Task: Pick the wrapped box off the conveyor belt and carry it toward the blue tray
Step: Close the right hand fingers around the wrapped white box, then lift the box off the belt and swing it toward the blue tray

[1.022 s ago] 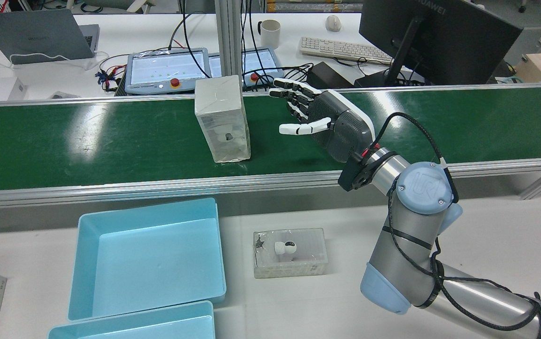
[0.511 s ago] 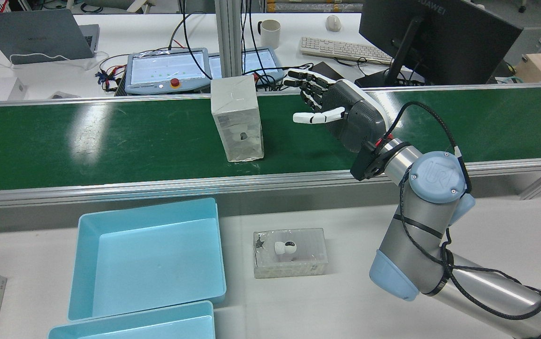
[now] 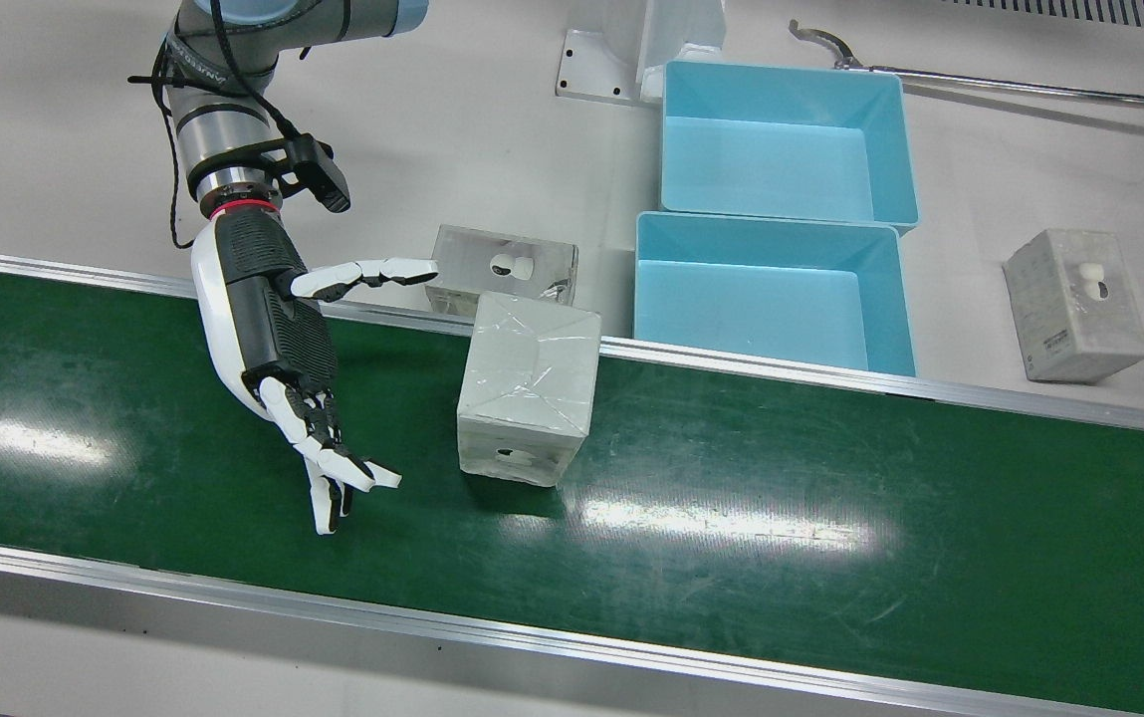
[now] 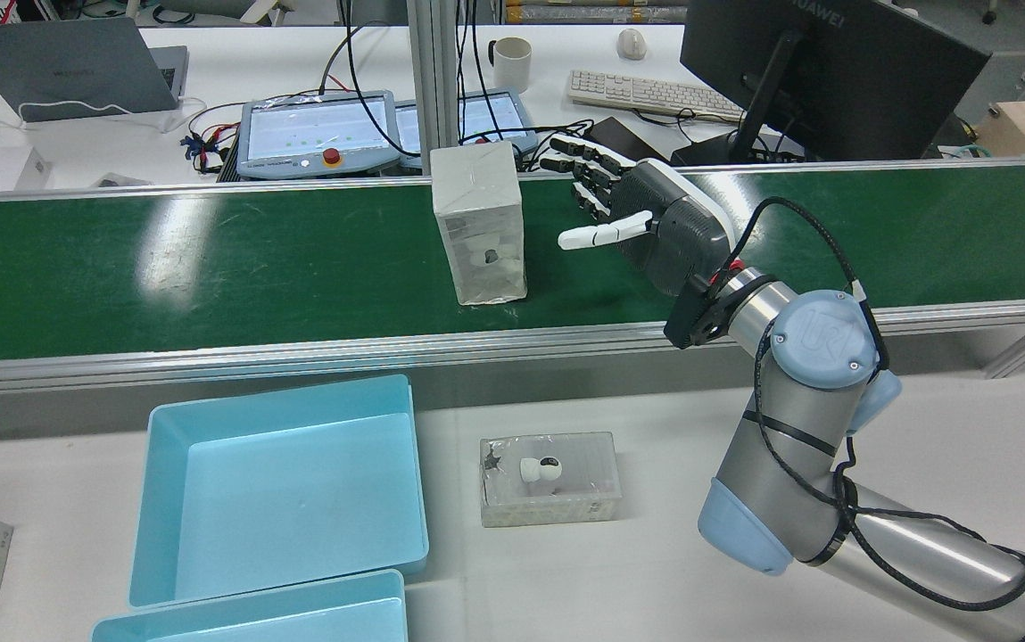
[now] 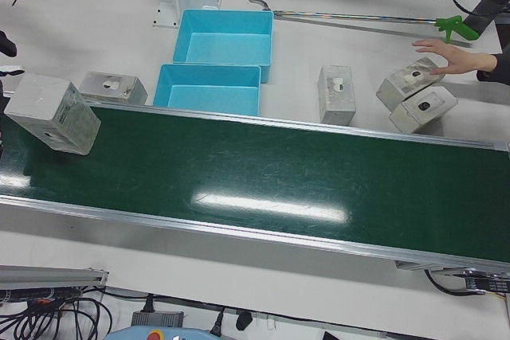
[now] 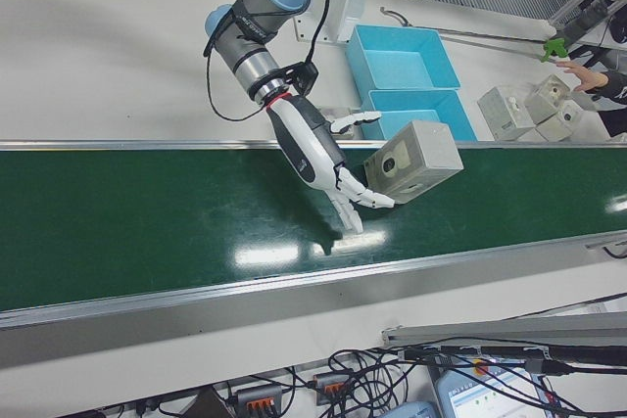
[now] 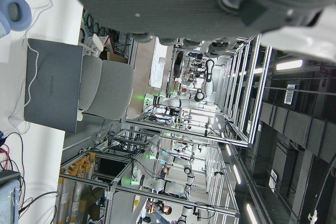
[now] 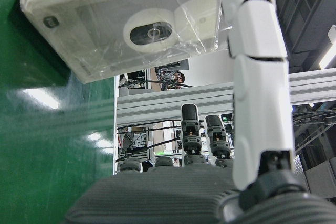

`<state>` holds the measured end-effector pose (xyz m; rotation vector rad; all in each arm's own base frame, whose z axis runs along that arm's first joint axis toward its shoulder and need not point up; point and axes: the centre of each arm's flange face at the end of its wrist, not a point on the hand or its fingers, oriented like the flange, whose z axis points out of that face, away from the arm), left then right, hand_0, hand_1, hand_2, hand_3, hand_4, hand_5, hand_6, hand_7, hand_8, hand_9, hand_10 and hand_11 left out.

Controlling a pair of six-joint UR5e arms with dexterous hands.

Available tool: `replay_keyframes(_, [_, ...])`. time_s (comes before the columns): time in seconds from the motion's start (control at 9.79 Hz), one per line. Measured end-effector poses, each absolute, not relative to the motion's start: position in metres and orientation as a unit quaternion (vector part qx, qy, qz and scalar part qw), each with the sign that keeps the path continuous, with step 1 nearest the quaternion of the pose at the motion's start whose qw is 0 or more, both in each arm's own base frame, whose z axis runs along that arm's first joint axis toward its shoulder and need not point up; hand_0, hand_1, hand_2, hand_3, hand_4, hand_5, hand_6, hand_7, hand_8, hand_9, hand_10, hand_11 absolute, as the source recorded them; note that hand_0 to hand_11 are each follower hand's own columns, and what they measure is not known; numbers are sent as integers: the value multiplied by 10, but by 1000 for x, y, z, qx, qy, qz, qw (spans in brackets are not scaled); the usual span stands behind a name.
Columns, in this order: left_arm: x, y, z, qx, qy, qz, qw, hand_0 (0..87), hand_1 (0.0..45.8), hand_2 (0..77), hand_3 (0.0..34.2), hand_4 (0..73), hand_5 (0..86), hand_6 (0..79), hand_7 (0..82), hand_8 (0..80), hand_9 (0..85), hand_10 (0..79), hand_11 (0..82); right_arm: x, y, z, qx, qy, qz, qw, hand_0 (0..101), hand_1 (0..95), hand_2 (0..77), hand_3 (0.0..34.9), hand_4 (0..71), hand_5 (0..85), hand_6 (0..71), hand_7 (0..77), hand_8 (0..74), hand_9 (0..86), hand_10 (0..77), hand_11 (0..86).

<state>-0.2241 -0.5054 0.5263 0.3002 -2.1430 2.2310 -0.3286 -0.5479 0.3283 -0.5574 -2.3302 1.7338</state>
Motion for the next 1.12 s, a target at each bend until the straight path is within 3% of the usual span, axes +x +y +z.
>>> replay_keyframes(0.31, [-224,-505,526,97,-689,718,17,0,0,5,0,0,11,0,5,5,0,0,0,-338,-544,326,-193,-784,583,96,505,196,175,98,104,153,54,213,0,44,0,16])
replay_keyframes(0.41, [-224,-505,526,97,-689,718,17,0,0,5,0,0,11,0,5,5,0,0,0,-339,-543,325,-194,-784,582,96,505,196,191,91,115,158,54,213,0,44,0,16])
replay_keyframes(0.82, [-224,-505,526,97,-689,718,17,0,0,11,0,0,11,0,5,5,0,0,5,-345,-546,304,-187,-786,581,99,509,207,202,119,131,175,71,240,0,54,0,16])
replay_keyframes(1.12, [-224,-505,526,97,-689,718,17,0,0,5,0,0,5,0,5,5,0,5,0,-356,-555,285,-183,-788,579,100,509,202,218,121,142,191,71,251,0,54,0,11])
